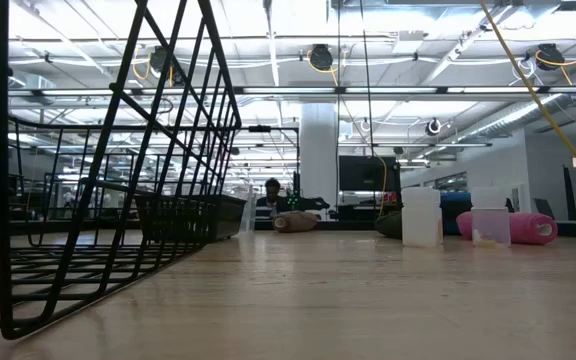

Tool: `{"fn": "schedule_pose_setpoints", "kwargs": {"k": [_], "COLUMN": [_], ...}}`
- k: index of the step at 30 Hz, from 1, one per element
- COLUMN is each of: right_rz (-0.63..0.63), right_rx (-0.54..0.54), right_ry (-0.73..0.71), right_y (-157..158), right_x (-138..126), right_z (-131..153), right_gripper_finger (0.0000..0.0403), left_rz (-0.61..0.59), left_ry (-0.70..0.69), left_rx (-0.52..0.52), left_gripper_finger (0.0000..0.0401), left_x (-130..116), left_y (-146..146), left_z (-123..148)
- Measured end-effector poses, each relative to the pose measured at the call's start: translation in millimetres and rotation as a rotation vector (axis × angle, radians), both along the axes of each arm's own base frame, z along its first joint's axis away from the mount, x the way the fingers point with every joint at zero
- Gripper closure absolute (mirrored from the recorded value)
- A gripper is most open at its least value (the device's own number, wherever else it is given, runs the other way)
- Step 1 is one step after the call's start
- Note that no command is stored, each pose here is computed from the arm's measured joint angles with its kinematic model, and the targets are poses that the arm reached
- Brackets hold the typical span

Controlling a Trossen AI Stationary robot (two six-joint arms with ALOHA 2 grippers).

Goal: Pick & place medical supplies in basket/bin
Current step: Put the blue patient gown into the black wire basket

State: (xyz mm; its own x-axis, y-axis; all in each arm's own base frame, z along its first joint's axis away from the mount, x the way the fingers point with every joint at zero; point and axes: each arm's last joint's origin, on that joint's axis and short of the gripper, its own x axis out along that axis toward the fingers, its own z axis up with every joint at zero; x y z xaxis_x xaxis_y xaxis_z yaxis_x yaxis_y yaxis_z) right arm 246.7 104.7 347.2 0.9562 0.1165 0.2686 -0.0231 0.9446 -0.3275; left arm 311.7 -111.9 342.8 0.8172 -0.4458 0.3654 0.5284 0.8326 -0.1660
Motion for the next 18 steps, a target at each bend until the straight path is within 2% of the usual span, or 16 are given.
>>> {"fn": "schedule_pose_setpoints", "kwargs": {"k": [5, 8, 15, 18], "right_rz": [0.2, 0.267, 0.191, 0.142], "right_rx": [0.055, 0.075, 0.061, 0.044], "right_ry": [0.002, -0.002, 0.01, 0.022], "right_y": [3, 2, 2, 4], "right_x": [-5, -12, -22, -23], "right_z": [4, 9, 13, 12], "right_gripper_finger": [0.0403, 0.0403, 0.0403, 0.0403], "left_rz": [0.013, 0.023, 0.02, 0.0], "left_ry": [-0.002, 0.003, 0.021, 0.044], "left_rx": [-0.001, -0.008, -0.056, -0.112], "left_gripper_finger": [0.0075, 0.0075, 0.0075, 0.0075], "left_x": [1, 3, 4, 4], "left_y": [4, 8, 13, 14], "left_z": [0, 0, 1, 1]}}
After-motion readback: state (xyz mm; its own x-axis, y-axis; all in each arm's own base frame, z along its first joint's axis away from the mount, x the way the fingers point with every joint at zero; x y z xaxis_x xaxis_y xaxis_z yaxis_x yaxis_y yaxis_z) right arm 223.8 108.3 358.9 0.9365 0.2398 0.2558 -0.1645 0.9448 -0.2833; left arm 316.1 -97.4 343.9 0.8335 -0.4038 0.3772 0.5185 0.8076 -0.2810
